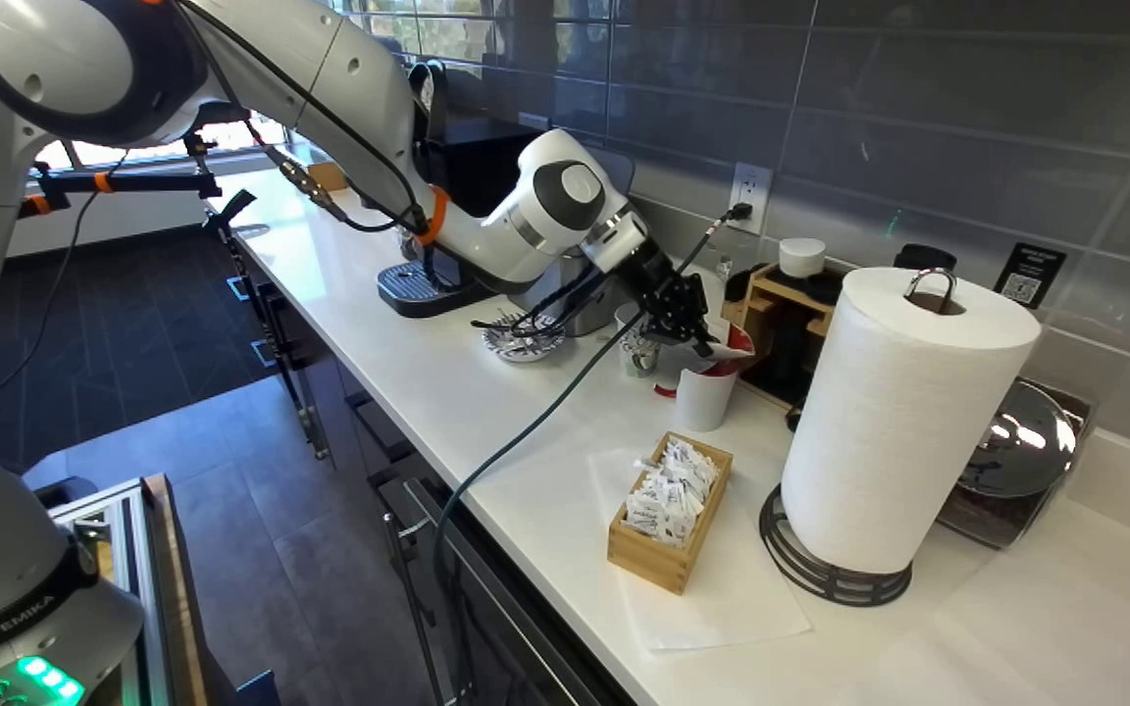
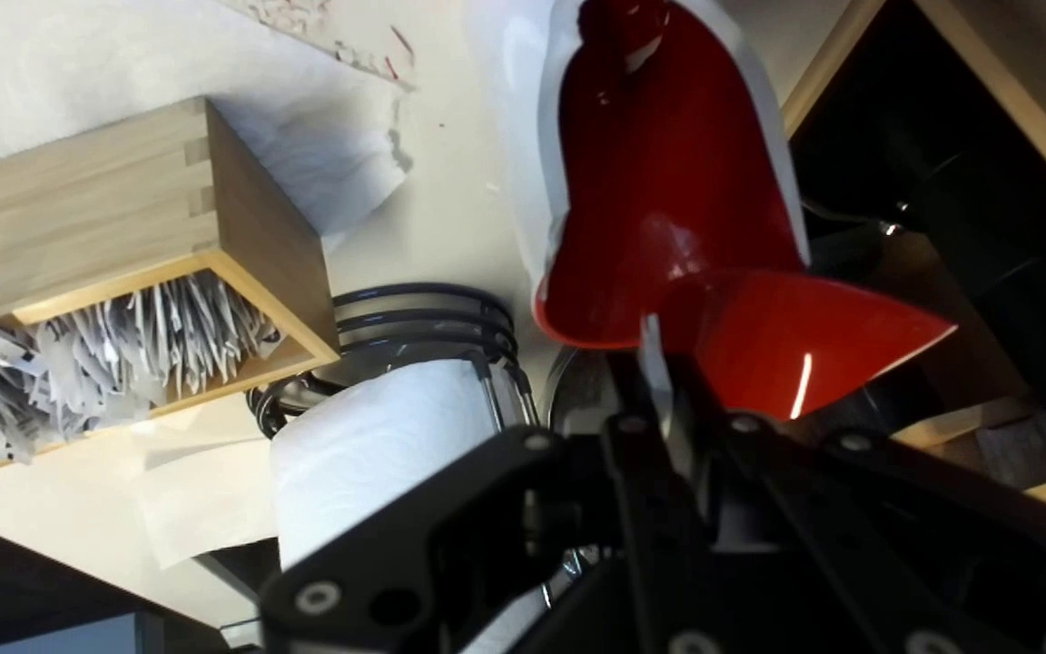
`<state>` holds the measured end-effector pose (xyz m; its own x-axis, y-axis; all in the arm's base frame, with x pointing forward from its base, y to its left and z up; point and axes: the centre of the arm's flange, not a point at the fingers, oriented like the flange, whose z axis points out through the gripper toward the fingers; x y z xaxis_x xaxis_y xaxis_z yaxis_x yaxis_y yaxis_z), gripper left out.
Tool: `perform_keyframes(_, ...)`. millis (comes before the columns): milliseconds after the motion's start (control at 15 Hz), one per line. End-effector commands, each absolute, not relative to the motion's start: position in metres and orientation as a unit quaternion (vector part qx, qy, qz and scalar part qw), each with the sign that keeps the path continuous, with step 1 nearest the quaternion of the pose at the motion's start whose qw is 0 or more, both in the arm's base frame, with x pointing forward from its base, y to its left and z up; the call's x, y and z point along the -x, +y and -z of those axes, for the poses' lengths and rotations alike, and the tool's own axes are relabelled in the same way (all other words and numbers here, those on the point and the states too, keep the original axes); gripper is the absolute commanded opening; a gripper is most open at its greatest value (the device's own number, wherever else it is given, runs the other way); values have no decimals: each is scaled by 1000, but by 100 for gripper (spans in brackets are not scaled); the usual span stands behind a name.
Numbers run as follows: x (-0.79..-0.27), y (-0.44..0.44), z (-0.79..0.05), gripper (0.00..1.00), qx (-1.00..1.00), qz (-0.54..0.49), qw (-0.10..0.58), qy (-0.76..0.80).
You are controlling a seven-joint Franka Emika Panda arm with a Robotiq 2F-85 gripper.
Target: Put the broken pieces in the broken mug.
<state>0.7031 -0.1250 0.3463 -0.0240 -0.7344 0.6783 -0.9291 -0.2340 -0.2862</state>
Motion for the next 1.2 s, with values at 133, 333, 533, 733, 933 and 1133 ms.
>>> perform_keyframes(133, -685, -126, -347, 2, -699, -360, 166, -595)
perform_keyframes(333, -685, -122, -348, 2, -707, -350, 166, -592)
perform_keyframes(533, -685, -117, -348, 2, -711, -344, 169, -589)
perform_keyframes(733, -684, -114, -351, 2, -709, -351, 165, -589)
perform_keyframes(933, -682, -111, -358, 2, -705, -357, 154, -593)
perform_keyframes(1133, -677, -108, -362, 2, -711, -357, 157, -584)
